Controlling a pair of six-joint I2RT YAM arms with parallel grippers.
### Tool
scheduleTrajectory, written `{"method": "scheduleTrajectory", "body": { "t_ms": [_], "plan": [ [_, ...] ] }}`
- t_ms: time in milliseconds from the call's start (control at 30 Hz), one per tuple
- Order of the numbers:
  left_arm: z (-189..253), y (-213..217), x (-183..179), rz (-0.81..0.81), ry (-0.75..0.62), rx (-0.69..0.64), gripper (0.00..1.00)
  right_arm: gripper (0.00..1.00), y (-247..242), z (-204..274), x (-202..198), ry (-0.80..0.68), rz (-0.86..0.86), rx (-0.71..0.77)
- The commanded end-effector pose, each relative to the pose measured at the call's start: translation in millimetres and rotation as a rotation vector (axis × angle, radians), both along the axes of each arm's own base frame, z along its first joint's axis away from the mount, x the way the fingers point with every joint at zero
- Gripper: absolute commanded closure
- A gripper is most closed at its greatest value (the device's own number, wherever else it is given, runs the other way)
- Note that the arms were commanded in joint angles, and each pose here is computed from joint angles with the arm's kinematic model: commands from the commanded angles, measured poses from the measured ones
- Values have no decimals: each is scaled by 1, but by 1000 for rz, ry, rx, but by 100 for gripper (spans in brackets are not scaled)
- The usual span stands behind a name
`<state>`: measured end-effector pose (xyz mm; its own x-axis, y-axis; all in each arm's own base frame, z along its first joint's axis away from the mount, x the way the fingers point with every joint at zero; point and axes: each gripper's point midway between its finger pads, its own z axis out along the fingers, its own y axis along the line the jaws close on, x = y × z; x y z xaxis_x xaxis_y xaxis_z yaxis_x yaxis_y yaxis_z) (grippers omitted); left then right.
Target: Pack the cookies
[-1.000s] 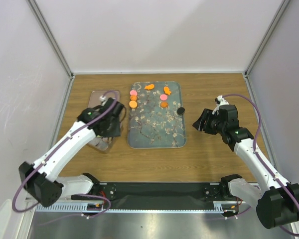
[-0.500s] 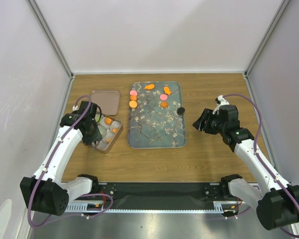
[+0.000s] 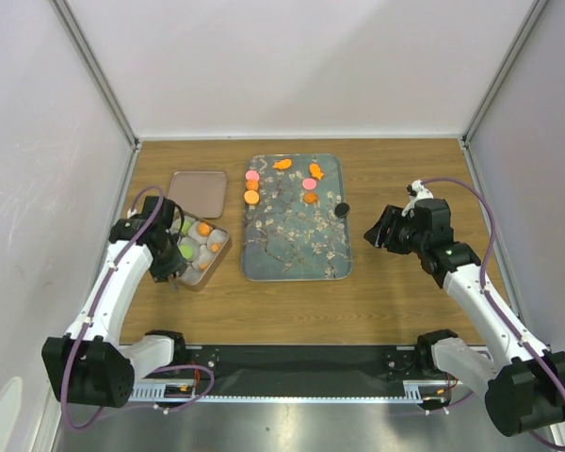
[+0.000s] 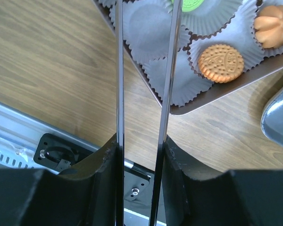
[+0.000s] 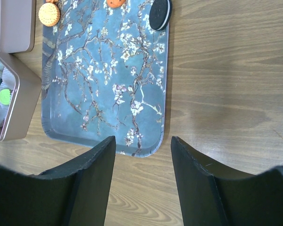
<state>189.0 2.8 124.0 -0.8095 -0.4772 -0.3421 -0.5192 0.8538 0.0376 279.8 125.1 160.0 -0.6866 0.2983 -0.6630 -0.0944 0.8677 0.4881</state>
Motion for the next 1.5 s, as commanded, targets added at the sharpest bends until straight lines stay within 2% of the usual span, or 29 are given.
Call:
{"method": "scheduleTrajectory", "body": {
  "t_ms": [0,600,867,1300,1467],
  "plan": [
    [2,6,-4,63,-21,0,61,44,3,10,3,-48,8,16],
    [6,0,-16,83,-30,-38,61,44,2,9,4,-45,5,14],
    [9,5,-18,110,-53,-16,55,44,3,10,3,-48,8,16],
    [3,7,-14,131,-52,-9,54,44,3,9,3,-45,9,14],
    [4,11,-16,150,-52,11,48,44,3,9,3,-45,7,14]
  ]
}}
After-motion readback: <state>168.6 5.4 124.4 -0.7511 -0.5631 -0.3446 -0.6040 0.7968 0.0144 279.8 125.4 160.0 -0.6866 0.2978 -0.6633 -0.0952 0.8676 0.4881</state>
